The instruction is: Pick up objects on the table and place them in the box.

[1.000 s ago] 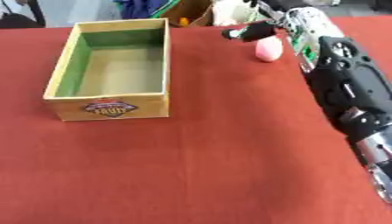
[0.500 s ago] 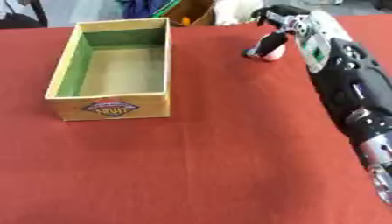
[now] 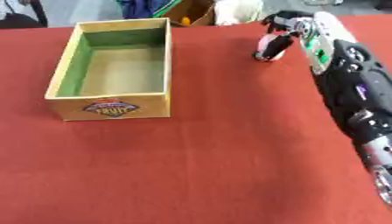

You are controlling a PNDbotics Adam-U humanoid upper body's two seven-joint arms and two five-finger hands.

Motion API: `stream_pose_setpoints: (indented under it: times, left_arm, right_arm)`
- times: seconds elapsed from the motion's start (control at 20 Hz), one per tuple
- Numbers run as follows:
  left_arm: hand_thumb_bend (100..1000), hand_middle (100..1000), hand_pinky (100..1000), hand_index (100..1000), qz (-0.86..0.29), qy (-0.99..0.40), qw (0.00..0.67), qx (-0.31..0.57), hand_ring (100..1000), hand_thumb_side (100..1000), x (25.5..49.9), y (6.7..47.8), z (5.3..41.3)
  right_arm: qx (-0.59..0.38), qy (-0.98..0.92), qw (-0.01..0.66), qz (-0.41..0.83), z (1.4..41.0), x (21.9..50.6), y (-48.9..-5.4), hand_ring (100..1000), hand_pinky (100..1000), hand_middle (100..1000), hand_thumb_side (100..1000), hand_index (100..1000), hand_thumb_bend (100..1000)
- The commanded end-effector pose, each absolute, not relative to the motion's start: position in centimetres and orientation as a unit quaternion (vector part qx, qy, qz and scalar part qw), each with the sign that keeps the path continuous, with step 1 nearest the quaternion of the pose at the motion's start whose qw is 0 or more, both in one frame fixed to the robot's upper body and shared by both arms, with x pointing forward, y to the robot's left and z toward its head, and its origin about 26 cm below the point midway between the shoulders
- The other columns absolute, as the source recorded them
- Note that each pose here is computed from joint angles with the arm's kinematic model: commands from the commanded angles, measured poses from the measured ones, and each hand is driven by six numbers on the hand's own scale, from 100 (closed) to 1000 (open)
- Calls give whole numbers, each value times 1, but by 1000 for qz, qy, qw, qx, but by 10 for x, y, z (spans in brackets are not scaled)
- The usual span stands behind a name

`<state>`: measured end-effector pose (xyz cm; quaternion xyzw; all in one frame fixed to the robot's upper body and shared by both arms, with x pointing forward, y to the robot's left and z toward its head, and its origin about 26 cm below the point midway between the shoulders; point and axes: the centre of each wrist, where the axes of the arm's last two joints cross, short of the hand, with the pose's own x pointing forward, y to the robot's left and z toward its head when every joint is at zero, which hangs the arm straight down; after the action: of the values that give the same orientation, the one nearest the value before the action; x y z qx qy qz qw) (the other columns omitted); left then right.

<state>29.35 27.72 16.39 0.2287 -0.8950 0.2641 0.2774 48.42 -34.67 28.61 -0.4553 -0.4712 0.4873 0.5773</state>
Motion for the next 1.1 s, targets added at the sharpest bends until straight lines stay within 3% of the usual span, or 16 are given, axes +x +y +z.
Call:
stream_pose_setpoints:
  times: [0.05,0.65,1.1]
  left_arm:
    - [100,465,612,639,261,-900,267,226,509,688,291,278,170]
    - [100,463,614,638,261,-902,266,220,508,688,292,276,172]
    - [100,462,615,637,262,-902,266,216,507,689,292,275,173]
  right_arm:
    - [-491,-471,569,463,304,479,-360,934,825,846,352,1000,363]
    - [-520,-453,573,443,300,477,-371,932,827,840,374,993,364]
    - [-531,-447,587,417,293,477,-376,915,811,779,403,927,286]
